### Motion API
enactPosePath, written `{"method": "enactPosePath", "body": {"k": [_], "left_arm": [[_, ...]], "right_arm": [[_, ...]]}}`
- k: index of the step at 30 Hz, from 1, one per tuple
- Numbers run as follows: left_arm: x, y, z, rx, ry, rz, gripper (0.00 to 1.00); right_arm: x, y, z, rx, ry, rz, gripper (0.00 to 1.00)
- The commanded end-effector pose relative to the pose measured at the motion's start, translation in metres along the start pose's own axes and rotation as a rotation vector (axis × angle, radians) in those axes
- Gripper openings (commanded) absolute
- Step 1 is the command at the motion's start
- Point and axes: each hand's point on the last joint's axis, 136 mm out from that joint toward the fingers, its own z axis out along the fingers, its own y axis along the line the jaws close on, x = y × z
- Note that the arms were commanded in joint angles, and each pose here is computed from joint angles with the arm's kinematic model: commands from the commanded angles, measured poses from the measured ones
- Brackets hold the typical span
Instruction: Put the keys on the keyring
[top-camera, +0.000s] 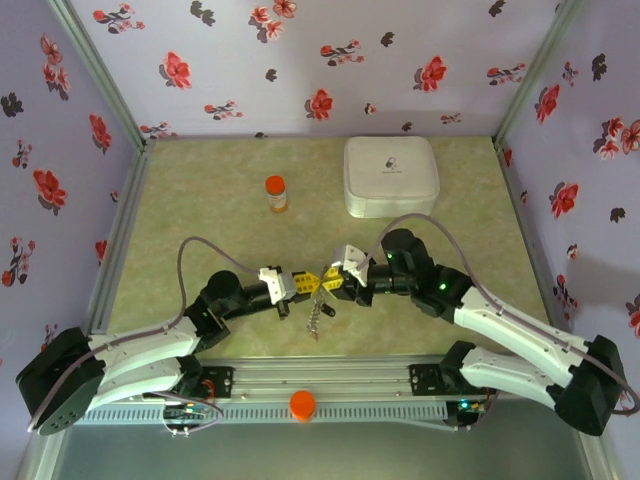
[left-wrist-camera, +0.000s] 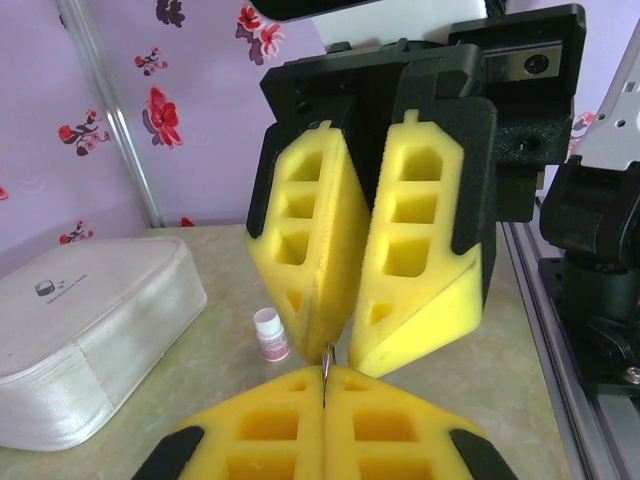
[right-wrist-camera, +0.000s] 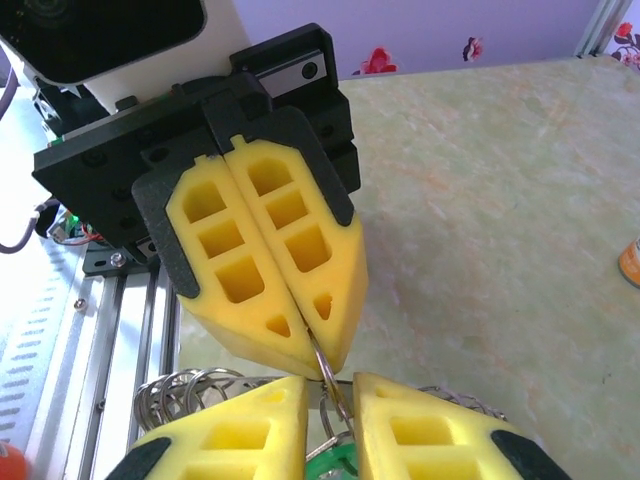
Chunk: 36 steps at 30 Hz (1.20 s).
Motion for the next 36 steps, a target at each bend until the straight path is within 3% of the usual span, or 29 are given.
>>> {"method": "enactPosePath", "body": {"k": [1,10,12,14,20,27,36], "left_arm": [[-0.03,0.0,0.0,0.007,-0.108,0.03,0.0],[-0.028,0.002,-0.004,-0.014,-0.103,0.035,0.0],[-0.02,0.007,-0.006,-0.052,-0.071,0.024,0.24],[-0.006,0.008,-0.006,-0.062,0.003,0.023,0.33],[0.019,0.004,-0.004,-0.011,0.212,0.033,0.29],[0.016,-0.001,-0.001,0.035,0.225,0.042,0.27],[0.01,-0.002,0.005,0.061,0.219,0.053,0.14]], "right_arm": [[-0.002,0.002,0.003,-0.025,-0.018,0.005,0.16],[-0.002,0.001,0.001,-0.024,0.018,-0.028,0.0],[-0.002,-0.001,-0.002,-0.015,0.047,-0.047,0.0],[0.001,-0.001,-0.005,-0.01,0.095,-0.075,0.0],[0.016,-0.001,-0.006,-0.008,0.285,-0.172,0.0],[0.002,-0.001,0.0,0.016,0.304,-0.253,0.0],[0.001,0.006,0.012,-0.011,0.36,-0.303,0.0]]}}
